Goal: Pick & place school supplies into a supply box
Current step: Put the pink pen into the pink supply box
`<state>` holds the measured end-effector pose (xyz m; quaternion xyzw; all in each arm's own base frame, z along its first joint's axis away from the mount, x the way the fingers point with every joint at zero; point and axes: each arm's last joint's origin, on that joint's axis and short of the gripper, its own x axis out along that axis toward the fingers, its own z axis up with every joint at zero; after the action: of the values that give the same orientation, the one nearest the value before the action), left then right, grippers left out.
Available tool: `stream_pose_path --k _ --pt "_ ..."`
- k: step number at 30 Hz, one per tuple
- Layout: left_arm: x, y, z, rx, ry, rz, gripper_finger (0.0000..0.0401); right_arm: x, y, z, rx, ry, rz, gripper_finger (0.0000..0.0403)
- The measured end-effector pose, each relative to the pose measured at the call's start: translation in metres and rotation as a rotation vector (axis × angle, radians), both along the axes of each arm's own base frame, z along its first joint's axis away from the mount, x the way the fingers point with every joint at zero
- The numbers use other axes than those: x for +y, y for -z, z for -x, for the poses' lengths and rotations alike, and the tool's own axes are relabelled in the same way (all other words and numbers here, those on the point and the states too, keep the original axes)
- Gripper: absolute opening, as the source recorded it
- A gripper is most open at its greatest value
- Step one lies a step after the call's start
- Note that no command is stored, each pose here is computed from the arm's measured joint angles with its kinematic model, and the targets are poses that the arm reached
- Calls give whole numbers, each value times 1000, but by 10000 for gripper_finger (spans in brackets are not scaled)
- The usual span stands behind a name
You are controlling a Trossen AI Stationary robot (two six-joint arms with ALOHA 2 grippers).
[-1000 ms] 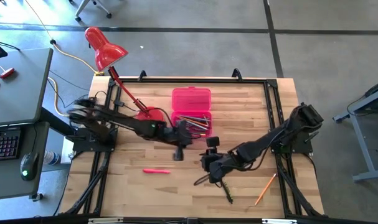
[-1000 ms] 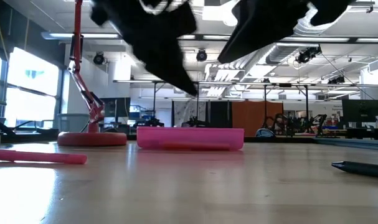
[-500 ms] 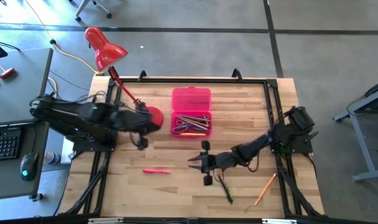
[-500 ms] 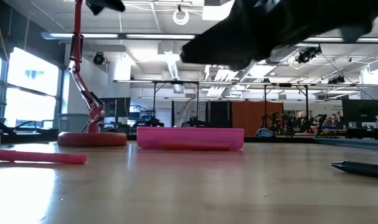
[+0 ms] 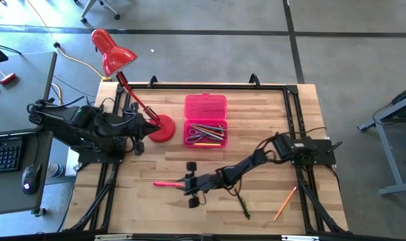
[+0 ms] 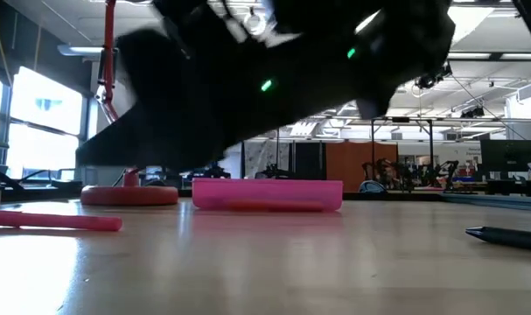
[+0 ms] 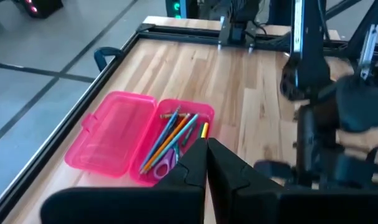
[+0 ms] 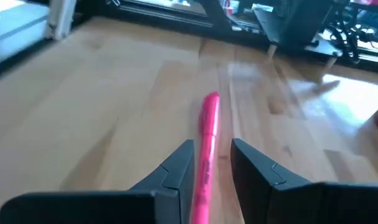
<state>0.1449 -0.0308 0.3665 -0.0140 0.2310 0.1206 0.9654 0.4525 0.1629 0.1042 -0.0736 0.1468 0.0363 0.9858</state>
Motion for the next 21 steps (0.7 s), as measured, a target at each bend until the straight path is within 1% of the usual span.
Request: stream_pose_path --k 2,4,8,10,12,15,17,19,21 --pt "0 0 0 1 0 0 41 -1 14 -9 9 33 20 83" --pt "0 0 0 2 2 1 40 -3 26 -17 12 38 17 83" --pt "-1 2 -4 19 4 -3 42 -8 41 -26 29 2 -92 83" --pt "-1 2 -3 19 8 -1 42 -10 47 -27 36 6 -103 83" --pt "-1 2 -3 19 8 -1 40 -12 51 -26 52 36 -84 79" --pt "-1 3 -3 24 9 -2 40 -13 53 -26 67 72 -68 50" --pt "-1 3 -3 23 9 -2 42 -14 52 -26 73 49 -63 19" --pt "-1 2 -3 23 10 -1 42 -13 46 -26 74 23 -55 13" --pt "-1 3 -3 24 10 -1 41 -12 36 -25 70 13 -48 22"
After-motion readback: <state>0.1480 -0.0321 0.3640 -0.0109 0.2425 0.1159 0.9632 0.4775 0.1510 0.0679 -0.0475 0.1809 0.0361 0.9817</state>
